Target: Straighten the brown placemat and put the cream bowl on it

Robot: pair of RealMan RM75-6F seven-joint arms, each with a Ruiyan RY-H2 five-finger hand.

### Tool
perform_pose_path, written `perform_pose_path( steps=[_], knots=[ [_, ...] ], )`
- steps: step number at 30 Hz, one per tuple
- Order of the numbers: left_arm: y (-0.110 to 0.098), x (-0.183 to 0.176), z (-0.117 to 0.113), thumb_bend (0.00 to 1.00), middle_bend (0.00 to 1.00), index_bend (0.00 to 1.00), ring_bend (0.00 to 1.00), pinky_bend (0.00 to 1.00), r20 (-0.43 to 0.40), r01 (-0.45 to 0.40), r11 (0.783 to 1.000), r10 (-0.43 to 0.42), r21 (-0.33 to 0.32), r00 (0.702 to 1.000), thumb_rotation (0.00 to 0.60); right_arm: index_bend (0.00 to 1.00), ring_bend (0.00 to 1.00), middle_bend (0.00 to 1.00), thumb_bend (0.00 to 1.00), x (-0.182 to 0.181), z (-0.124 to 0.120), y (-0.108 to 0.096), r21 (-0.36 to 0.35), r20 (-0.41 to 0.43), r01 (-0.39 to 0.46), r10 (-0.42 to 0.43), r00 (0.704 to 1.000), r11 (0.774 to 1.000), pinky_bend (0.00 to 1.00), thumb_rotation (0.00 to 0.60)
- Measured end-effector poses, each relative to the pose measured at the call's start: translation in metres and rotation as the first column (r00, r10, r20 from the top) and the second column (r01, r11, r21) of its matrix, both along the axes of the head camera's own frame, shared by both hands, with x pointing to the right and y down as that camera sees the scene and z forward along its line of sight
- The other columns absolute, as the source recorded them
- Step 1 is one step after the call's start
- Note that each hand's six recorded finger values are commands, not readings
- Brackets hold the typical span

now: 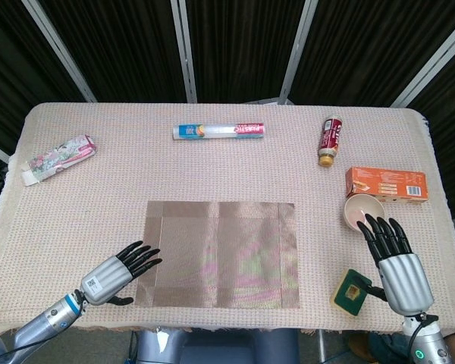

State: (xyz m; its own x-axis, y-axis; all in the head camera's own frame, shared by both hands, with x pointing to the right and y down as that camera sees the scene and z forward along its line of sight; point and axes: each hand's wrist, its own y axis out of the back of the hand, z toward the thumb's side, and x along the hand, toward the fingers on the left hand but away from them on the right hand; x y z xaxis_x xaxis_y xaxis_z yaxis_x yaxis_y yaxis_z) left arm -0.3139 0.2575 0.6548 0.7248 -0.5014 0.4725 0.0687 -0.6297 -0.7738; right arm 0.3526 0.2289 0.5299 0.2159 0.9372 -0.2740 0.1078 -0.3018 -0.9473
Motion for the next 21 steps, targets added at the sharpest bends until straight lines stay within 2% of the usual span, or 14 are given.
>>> perform_pose_path(
  steps=[4,7,9,11,13,16,21],
  knots=[
    [-0.012,-0.01,-0.023,0.0,0.0,0.0,0.0,0.0,-0.029,0.044,0.998,-0.043,0.035,0.999,0.6,0.0,0.0,0.0,0.0,0.004,0.007,-0.002,-0.03,-0.005,-0.013,0.012,1.0,0.999,0.0,0.6],
    [-0.028,-0.019,-0.045,0.0,0.0,0.0,0.0,0.0,-0.06,0.115,0.99,-0.111,0.077,0.992,0.6,0.0,0.0,0.0,0.0,0.008,0.014,-0.004,-0.068,-0.006,-0.026,0.026,1.0,0.997,0.0,0.6],
    [-0.037,-0.024,-0.057,0.0,0.0,0.0,0.0,0.0,-0.071,0.181,0.979,-0.175,0.09,0.982,0.6,0.0,0.0,0.0,0.0,0.012,0.021,-0.008,-0.103,-0.006,-0.04,0.039,0.999,0.994,0.0,0.6],
    [-0.048,-0.03,-0.07,0.0,0.0,0.0,0.0,0.0,-0.078,0.26,0.959,-0.252,0.11,0.965,0.6,0.0,0.0,0.0,0.0,0.016,0.028,-0.013,-0.137,-0.012,-0.051,0.05,0.999,0.989,0.0,0.6],
    [-0.059,-0.037,-0.08,0.0,0.0,0.0,0.0,0.0,-0.075,0.331,0.934,-0.323,0.137,0.943,0.6,0.03,0.0,0.0,0.0,0.022,0.039,-0.021,-0.177,-0.028,-0.064,0.06,0.998,0.982,0.0,0.6],
    [-0.074,-0.052,-0.092,0.0,0.0,0.0,0.0,0.0,-0.047,0.433,0.881,-0.432,0.193,0.9,0.6,0.08,0.0,0.0,0.0,0.034,0.055,-0.035,-0.224,-0.064,-0.09,0.077,0.995,0.97,0.0,0.6],
    [-0.095,-0.08,-0.1,0.0,0.0,0.0,0.0,0.0,0.006,0.561,0.775,-0.588,0.29,0.809,0.6,0.16,0.0,0.0,0.0,0.057,0.082,-0.059,-0.247,-0.149,-0.138,0.103,0.983,0.959,0.0,0.6]
  ],
)
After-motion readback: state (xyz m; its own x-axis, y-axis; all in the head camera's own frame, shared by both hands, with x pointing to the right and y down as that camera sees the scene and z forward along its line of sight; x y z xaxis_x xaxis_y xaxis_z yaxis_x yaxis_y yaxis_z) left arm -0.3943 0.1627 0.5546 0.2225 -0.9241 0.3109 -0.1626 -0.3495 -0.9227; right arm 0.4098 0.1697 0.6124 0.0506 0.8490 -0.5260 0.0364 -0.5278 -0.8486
